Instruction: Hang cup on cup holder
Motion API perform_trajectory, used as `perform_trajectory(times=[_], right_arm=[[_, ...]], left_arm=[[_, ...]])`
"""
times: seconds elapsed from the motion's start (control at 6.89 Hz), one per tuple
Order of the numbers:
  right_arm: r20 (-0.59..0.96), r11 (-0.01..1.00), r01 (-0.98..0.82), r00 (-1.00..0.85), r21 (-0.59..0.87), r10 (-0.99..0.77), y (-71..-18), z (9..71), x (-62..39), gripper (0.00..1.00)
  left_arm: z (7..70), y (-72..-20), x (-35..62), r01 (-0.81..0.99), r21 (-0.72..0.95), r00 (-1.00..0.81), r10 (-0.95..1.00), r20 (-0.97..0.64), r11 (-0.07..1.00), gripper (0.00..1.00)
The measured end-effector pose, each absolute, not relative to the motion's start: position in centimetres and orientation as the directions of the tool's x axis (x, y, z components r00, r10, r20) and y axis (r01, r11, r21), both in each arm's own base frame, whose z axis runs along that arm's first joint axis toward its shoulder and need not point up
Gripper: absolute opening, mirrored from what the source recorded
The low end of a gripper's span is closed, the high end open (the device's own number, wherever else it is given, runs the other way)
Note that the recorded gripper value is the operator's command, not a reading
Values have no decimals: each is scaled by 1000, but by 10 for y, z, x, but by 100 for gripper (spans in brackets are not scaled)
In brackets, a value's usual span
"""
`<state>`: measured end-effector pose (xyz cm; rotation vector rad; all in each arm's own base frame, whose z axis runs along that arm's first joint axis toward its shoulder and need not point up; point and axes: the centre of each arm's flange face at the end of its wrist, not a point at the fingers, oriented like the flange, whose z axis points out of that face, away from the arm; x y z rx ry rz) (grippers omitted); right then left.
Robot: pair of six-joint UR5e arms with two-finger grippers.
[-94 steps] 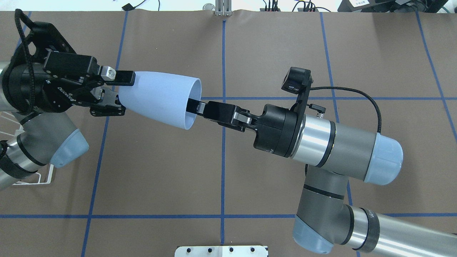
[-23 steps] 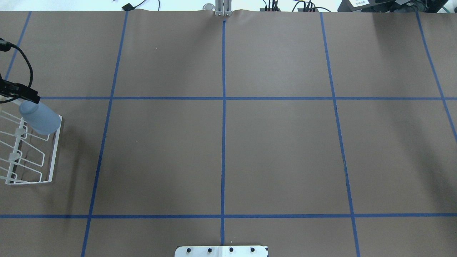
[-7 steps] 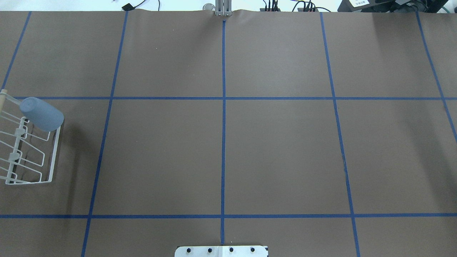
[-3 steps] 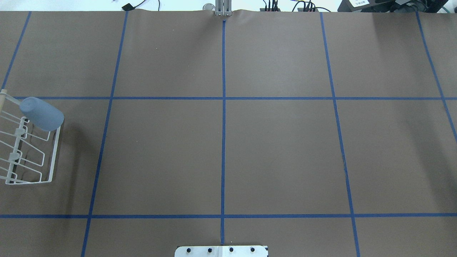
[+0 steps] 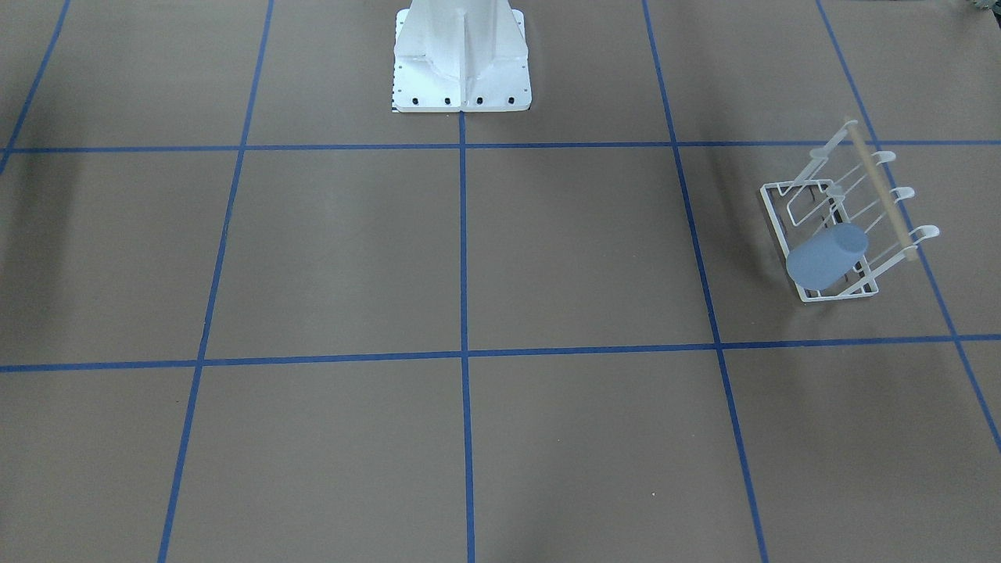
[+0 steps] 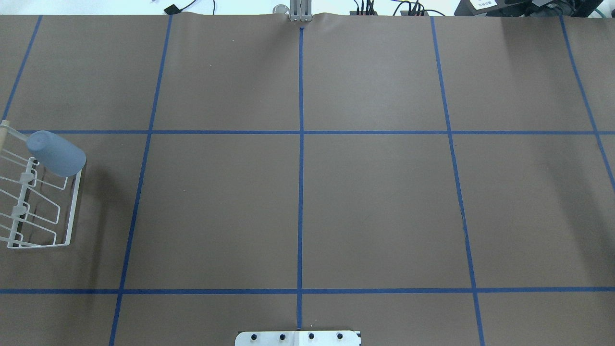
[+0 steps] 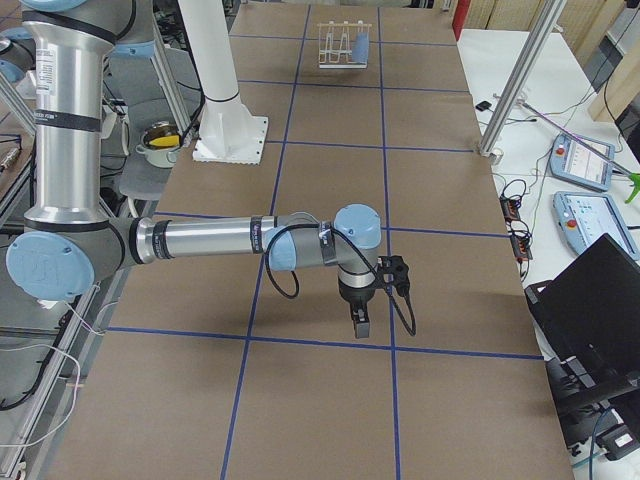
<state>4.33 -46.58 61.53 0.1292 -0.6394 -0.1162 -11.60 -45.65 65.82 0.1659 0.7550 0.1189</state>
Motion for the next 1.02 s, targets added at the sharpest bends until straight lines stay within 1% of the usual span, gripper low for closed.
perform_trajectory(times=[0.44,1.02], right_arm=[[588,987,68,796,143,-140,-461,621,43,100],[593,992,59,797,113,-115,-460,632,43,100]], left_arm=[[665,-430,-113,-47,180,721,158,-675,983,99],[662,-429,-113,-47,185,721,162,-674,982,99]])
